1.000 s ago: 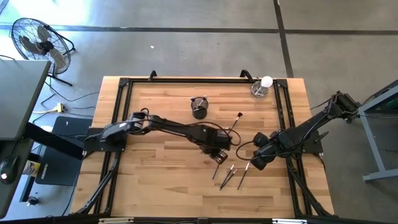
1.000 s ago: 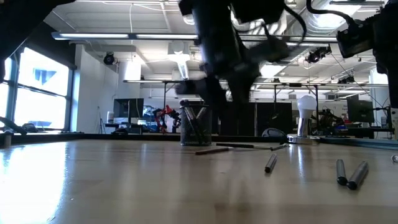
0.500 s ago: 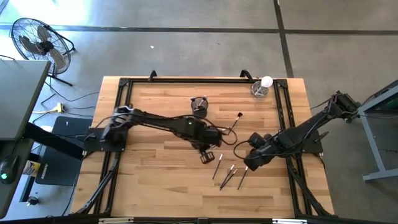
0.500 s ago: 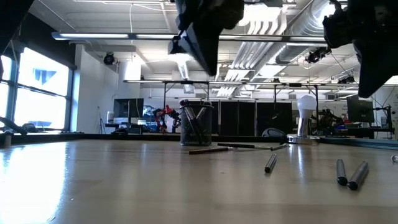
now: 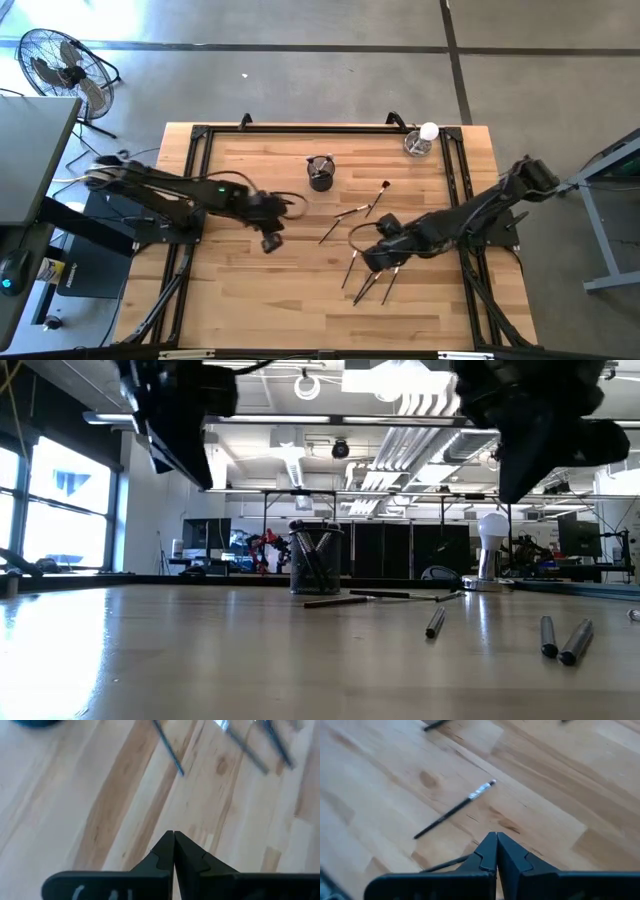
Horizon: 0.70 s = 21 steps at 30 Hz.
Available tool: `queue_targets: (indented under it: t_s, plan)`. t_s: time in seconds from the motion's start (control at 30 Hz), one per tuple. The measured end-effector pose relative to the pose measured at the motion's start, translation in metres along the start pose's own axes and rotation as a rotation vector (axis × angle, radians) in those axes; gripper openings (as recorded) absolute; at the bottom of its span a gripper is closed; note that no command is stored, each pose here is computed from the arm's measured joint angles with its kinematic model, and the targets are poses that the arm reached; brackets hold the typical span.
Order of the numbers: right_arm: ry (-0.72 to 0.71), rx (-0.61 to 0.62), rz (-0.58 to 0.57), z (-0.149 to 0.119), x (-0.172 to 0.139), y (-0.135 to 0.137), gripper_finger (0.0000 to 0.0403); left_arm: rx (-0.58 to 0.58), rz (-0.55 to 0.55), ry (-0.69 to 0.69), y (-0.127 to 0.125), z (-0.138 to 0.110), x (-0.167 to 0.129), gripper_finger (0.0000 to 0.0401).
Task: Pick & Place Makeup Brushes
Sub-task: Put the small white make-up brush into the black container
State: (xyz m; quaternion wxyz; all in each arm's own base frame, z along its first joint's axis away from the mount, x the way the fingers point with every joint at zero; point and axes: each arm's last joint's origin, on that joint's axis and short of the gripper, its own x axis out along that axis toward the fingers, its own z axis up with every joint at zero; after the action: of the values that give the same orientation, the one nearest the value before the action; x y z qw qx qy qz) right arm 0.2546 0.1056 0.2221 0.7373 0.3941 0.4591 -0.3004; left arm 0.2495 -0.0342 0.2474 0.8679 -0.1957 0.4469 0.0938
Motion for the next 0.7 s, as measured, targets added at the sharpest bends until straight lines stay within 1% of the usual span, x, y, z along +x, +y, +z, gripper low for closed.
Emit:
queue_targets:
  t_s: [0.1, 0.17, 0.23, 0.33, 0.4, 0.57, 0.7]
  plan:
    - [0.045, 0.092, -0.149, 0.008, 0.003, 0.012, 0.0, -0.008, -0.014, -0.046, 0.014, -0.021, -0.01, 0.0]
    - [0.059, 0.187, -0.237, 0.01, 0.006, 0.016, 0.0, -0.012, -0.037, -0.083, 0.019, -0.028, -0.015, 0.0]
    - [0.056, 0.298, -0.307, 0.008, 0.009, 0.016, 0.0001, -0.01, -0.042, -0.09, 0.023, -0.034, -0.02, 0.0]
    - [0.07, 0.422, -0.344, -0.001, 0.014, 0.013, 0.0012, 0.019, -0.063, -0.086, 0.025, -0.037, -0.024, 0.0]
    - [0.097, 0.476, -0.378, -0.006, 0.02, 0.007, 0.0025, 0.054, -0.093, -0.089, 0.023, -0.036, -0.026, 0.0]
    - [0.146, 0.568, -0.466, -0.013, 0.032, -0.01, 0.0064, 0.1, -0.117, -0.07, 0.023, -0.037, -0.025, 0.0]
    - [0.199, 0.633, -0.516, -0.016, 0.044, -0.024, 0.0088, 0.118, -0.111, -0.057, 0.022, -0.037, -0.021, 0.0]
